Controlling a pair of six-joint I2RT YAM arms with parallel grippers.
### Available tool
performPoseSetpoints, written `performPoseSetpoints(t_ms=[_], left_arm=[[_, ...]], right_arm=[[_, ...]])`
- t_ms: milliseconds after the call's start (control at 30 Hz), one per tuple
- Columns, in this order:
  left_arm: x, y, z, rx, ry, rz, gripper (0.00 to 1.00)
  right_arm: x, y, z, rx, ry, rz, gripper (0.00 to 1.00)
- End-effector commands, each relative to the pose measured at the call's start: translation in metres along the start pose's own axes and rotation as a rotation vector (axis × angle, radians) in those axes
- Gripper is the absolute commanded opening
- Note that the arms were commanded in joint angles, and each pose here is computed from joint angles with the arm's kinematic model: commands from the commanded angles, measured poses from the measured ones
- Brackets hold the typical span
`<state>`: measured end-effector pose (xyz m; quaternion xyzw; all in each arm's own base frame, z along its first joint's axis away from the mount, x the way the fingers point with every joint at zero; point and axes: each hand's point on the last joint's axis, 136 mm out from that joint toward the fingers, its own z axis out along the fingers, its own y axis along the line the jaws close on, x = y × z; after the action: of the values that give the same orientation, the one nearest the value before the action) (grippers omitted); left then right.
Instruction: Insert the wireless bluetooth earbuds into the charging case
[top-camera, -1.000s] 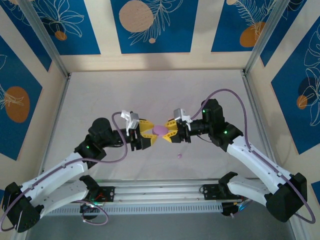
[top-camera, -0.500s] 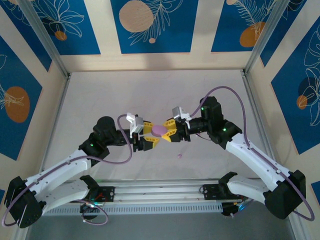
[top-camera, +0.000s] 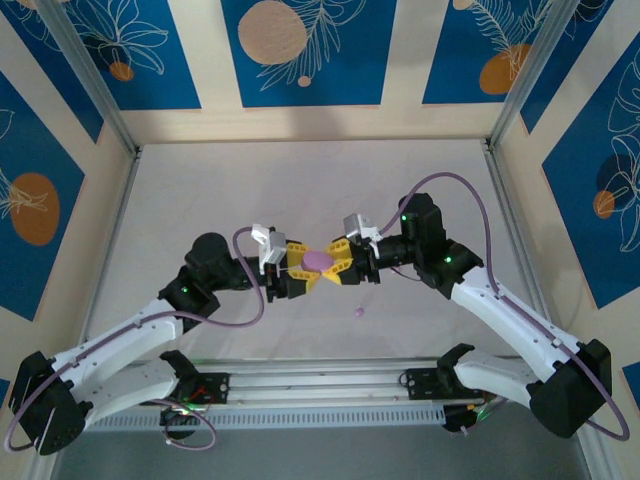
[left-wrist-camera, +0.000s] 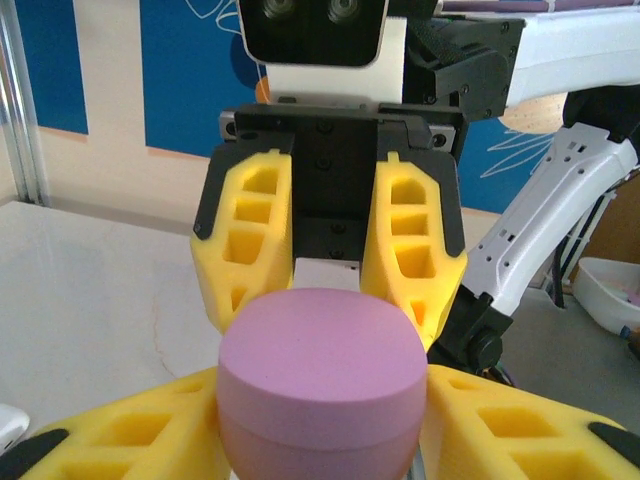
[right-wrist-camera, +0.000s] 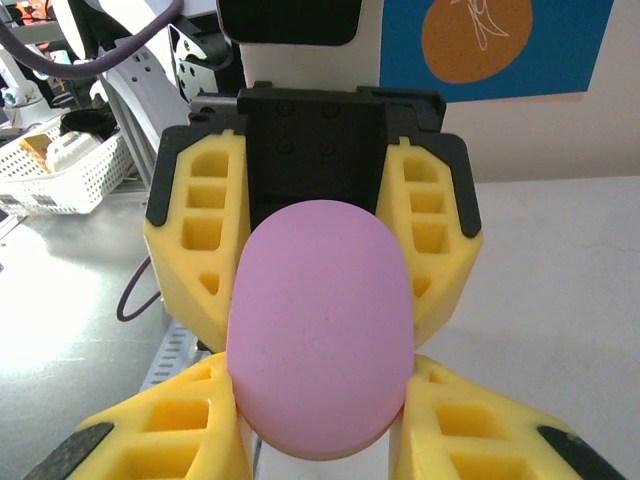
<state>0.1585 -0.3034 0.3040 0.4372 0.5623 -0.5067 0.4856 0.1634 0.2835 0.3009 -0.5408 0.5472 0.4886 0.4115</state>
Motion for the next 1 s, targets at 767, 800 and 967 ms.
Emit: performPoseSetpoints(t_ms=[767,800,967], left_arm=[[-0.016,-0.017,0.002,0.064,-0.047,0.038,0.49],[-0.016,-0.017,0.002,0.062,-0.047,0.039,0.49],[-0.016,-0.017,0.002,0.064,-0.050,0.038,0.48]], right_arm=[[0.003,0.006,-0.002,0.023,0.012,-0.071,0.29],[0.003,0.006,-0.002,0.022,0.012,-0.072,0.29],[0.004,0.006,-0.002,0.023,0.013,-0.071,0.29]])
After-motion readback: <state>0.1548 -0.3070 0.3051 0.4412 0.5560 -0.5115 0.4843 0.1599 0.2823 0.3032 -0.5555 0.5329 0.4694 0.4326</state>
